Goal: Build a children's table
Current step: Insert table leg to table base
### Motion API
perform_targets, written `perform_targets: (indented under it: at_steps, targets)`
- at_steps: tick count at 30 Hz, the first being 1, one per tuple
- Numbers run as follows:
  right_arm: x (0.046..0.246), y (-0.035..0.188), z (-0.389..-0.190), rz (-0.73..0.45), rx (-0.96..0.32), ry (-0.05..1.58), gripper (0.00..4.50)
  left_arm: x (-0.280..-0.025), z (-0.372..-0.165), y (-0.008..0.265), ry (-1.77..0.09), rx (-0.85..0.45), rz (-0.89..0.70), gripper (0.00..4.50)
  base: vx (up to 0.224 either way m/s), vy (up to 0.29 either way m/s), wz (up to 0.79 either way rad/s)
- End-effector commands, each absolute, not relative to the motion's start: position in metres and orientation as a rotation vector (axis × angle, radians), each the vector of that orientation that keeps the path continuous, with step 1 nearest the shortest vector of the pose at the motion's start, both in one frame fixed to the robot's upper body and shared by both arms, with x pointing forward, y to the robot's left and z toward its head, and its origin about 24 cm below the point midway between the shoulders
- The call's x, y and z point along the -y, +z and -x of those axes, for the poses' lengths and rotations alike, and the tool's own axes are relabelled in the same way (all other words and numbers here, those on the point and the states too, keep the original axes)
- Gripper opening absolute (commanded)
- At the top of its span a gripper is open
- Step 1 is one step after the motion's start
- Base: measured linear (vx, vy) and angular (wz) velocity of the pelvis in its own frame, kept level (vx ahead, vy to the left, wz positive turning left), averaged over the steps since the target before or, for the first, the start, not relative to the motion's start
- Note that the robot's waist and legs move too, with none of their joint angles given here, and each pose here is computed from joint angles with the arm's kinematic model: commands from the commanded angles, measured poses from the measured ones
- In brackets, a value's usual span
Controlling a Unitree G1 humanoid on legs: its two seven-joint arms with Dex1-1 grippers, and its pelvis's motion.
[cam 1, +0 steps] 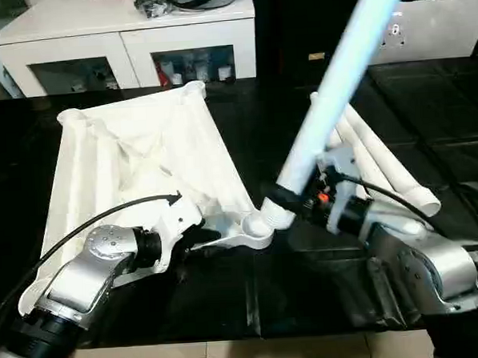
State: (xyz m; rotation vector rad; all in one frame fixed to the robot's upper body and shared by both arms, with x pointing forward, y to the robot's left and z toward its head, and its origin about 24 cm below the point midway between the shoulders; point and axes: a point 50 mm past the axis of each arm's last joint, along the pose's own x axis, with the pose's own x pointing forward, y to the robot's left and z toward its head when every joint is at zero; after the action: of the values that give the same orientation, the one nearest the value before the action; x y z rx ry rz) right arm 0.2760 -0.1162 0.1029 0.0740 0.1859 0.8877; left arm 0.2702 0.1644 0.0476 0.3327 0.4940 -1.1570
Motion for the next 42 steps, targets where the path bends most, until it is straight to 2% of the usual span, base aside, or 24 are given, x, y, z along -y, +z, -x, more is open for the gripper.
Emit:
perform_targets:
  at_steps: [1, 3, 5, 8, 11, 16, 21, 22, 27, 30, 36, 42]
  targets:
    - [0.112, 0.109, -0.278, -0.063, -0.162, 0.912, 1.89, -0.17, -0.273, 0.048, -1.16, -0.507, -0.378, 1.01, 0.0, 0.0, 0.0]
    - [0.111, 0.109, -0.278, -0.061, -0.16, 0.914, 1.89, -0.172, -0.274, 0.048, -1.159, -0.507, -0.385, 0.98, 0.0, 0.0, 0.0]
    - [0.11, 0.109, -0.279, -0.058, -0.158, 0.917, 1.89, -0.174, -0.275, 0.048, -1.155, -0.507, -0.391, 0.69, 0.0, 0.0, 0.0]
    - [0.11, 0.11, -0.279, -0.057, -0.157, 0.917, 1.89, -0.176, -0.276, 0.048, -1.158, -0.513, -0.392, 0.56, 0.0, 0.0, 0.0]
    - [0.112, 0.109, -0.278, -0.051, -0.158, 0.914, 1.89, -0.179, -0.28, 0.047, -1.155, -0.511, -0.401, 0.25, 0.0, 0.0, 0.0]
    - [0.117, 0.111, -0.277, -0.041, -0.151, 0.897, 1.89, -0.172, -0.284, 0.045, -1.249, -0.476, -0.484, 0.01, 0.0, 0.0, 0.0]
    - [0.12, 0.113, -0.279, -0.03, -0.144, 0.889, 1.89, -0.153, -0.29, 0.052, -1.356, -0.389, -0.49, 0.0, 0.0, 0.0, 0.0]
    - [0.122, 0.114, -0.279, -0.026, -0.143, 0.887, 1.89, -0.141, -0.291, 0.055, -1.41, -0.347, -0.495, 0.0, 0.0, 0.0, 0.0]
    - [0.123, 0.115, -0.279, -0.023, -0.144, 0.885, 1.89, -0.132, -0.294, 0.057, -1.446, -0.312, -0.5, 0.0, 0.0, 0.0, 0.0]
    - [0.124, 0.113, -0.277, -0.013, -0.16, 0.891, 1.89, -0.117, -0.296, 0.058, -1.477, -0.258, -0.481, 0.0, 0.0, 0.0, 0.0]
    - [0.125, 0.103, -0.279, 0.026, -0.225, 0.868, 1.89, -0.133, -0.305, 0.045, -1.306, -0.338, -0.582, 0.0, 0.0, 0.0, 0.0]
    - [0.127, 0.096, -0.281, 0.036, -0.281, 0.855, 1.89, -0.141, -0.303, 0.047, -1.302, -0.341, -0.518, 0.0, 0.0, 0.0, 0.0]
